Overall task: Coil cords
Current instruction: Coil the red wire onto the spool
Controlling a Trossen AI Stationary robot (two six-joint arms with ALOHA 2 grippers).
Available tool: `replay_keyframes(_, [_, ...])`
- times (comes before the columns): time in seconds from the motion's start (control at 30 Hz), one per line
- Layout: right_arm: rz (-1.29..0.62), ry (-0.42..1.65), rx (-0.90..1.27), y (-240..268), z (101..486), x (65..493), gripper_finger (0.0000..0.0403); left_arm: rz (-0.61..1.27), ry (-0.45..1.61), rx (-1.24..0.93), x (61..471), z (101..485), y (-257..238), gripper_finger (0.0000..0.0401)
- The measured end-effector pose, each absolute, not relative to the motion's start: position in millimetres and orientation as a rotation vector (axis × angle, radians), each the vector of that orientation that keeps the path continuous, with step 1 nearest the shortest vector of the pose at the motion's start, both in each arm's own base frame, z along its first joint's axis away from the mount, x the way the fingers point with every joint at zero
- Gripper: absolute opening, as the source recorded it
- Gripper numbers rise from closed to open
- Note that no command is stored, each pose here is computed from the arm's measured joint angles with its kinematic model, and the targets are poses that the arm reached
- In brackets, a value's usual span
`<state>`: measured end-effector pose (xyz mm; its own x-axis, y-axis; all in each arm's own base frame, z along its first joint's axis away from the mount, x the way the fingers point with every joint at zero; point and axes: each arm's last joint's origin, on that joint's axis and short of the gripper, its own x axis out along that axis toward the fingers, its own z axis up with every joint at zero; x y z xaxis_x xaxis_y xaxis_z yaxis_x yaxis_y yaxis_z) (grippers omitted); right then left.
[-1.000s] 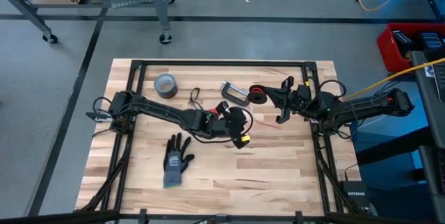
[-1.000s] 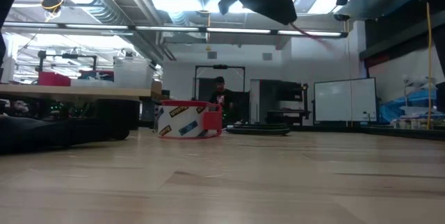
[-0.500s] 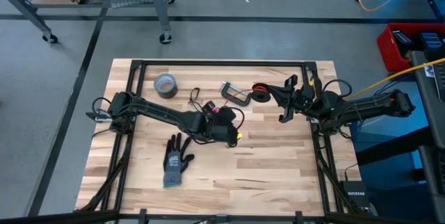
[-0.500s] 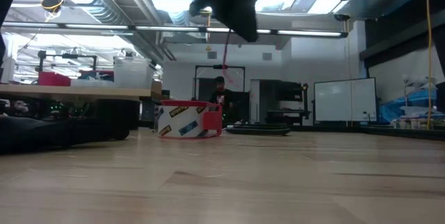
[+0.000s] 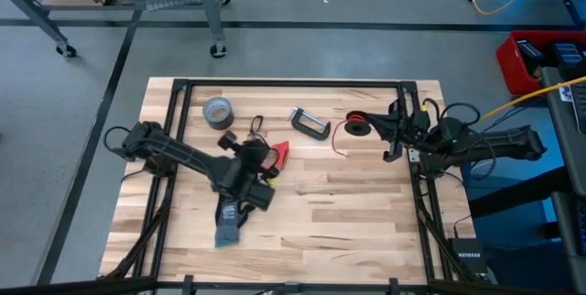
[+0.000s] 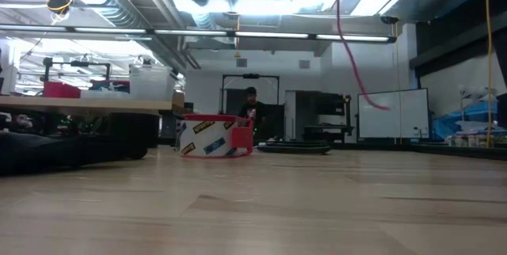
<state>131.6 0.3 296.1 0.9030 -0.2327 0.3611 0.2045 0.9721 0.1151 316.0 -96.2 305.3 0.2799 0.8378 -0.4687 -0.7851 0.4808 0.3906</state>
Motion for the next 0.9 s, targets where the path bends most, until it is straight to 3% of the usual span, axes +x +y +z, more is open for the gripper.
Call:
replay_keyframes(0.2, [-0.189,-0.360,0.086,1,294,130,0.0005,1.074,0.622,0.139,297,302,-106,0.0004])
replay_keyframes(0.4, [-0.177,-0.341,0.083,1,292,130,0.0005,1.123,0.573,0.058,262,277,-105,0.0000])
replay_keyframes(0.7, [-0.178,-0.340,0.083,1,292,130,0.0005,1.122,0.373,-0.252,196,227,-80,0.0000])
replay_keyframes(0.9, [-0.179,-0.329,0.081,2,291,133,0.0005,0.942,0.229,-0.467,194,187,-77,0.0000])
